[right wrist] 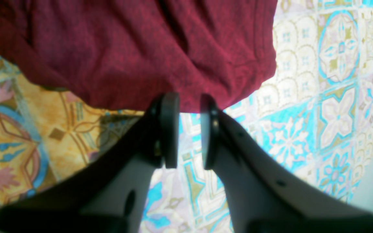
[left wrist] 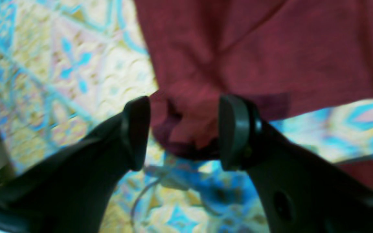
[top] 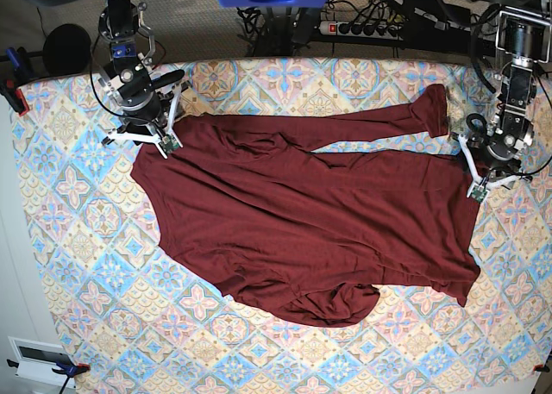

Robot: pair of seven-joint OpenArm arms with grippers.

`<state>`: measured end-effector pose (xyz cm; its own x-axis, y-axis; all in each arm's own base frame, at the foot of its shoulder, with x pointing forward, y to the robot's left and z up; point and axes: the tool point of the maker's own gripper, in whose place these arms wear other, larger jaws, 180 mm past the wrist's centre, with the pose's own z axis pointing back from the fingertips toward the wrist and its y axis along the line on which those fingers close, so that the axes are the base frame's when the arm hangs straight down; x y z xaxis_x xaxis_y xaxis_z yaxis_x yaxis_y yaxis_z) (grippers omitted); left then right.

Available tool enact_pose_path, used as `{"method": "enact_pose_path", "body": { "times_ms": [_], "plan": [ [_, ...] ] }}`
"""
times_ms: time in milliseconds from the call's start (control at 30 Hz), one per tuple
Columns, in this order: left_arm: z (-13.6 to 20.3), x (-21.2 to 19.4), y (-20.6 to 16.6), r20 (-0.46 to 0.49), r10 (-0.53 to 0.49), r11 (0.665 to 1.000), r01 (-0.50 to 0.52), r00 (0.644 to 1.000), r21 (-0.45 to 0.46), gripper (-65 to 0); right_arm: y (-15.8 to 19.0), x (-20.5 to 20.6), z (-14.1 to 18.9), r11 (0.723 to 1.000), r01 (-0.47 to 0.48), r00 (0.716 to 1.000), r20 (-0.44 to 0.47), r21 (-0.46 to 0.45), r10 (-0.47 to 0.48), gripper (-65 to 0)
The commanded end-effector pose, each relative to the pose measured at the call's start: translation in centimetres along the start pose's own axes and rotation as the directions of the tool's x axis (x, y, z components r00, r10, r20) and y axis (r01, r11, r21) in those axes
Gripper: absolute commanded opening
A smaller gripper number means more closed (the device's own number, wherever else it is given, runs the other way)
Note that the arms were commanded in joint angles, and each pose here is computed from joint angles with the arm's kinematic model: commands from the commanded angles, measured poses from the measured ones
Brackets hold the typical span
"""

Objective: Layout the t-shirt on the table in an organized manner, then fold the t-shirt properly
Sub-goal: 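Regrasp the shirt side with the left gripper and smooth it flat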

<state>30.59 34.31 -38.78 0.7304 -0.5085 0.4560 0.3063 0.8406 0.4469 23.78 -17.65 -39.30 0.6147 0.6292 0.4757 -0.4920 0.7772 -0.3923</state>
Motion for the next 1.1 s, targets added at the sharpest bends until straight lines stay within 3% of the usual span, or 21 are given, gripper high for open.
{"method": "enact_pose_path", "body": {
  "times_ms": [0, 133, 333, 400, 500, 567, 700, 867, 1067],
  "plan": [
    [0.2, 1.2, 0.4, 0.031, -0.029, 1.000, 0.029, 0.999, 0.006, -32.2, -0.7, 0.9, 0.4, 1.000, -0.001, 0.999, 0.033, -0.020, 0.002, -54.0],
    [-0.7, 1.0, -0.8, 0.006, -0.129, 0.992, 0.129, 0.992, 0.014, -32.2, -0.7, 0.9, 0.4, 1.000, 0.001, 0.999, 0.033, -0.021, 0.000, -54.0],
    [-1.9, 0.9, -1.0, 0.031, -0.155, 0.988, 0.154, 0.987, 0.027, -34.2, -0.5, 0.7, 0.4, 1.000, 0.000, 1.000, 0.029, -0.017, 0.000, -54.1],
    [-1.8, 1.4, -1.0, 0.052, -0.151, 0.988, 0.149, 0.987, 0.027, -41.0, -0.6, 0.7, 0.4, 1.000, 0.001, 1.000, 0.030, -0.019, 0.000, -54.1],
    [-1.5, 2.6, -0.9, 0.110, -0.155, 0.988, 0.152, 0.982, 0.034, -57.7, -0.6, 0.7, 0.4, 1.000, 0.001, 1.000, 0.030, -0.019, 0.000, -54.1],
    [-0.8, 3.8, -0.6, 0.155, -0.155, 0.988, 0.149, 0.976, 0.048, -65.0, -0.6, 0.7, 0.4, 1.000, 0.001, 1.000, 0.030, -0.019, 0.000, -54.1],
    [2.6, 4.1, 0.7, 0.218, -0.143, 0.988, 0.126, 0.965, 0.090, -64.7, -0.6, 0.7, 0.4, 1.000, 0.001, 1.000, 0.030, -0.019, 0.000, -54.1],
    [6.6, 4.0, -0.8, 0.279, -0.140, 0.990, 0.141, 0.950, 0.018, -65.0, -0.7, 0.9, 0.4, 1.000, 0.000, 0.999, 0.034, -0.020, 0.000, -54.1],
    [5.2, 2.1, 0.9, 0.213, -0.102, 0.995, 0.100, 0.972, 0.018, -62.1, -0.5, 1.0, 0.3, 1.000, -0.003, 0.999, 0.036, -0.016, 0.003, -54.1]
  ]
}}
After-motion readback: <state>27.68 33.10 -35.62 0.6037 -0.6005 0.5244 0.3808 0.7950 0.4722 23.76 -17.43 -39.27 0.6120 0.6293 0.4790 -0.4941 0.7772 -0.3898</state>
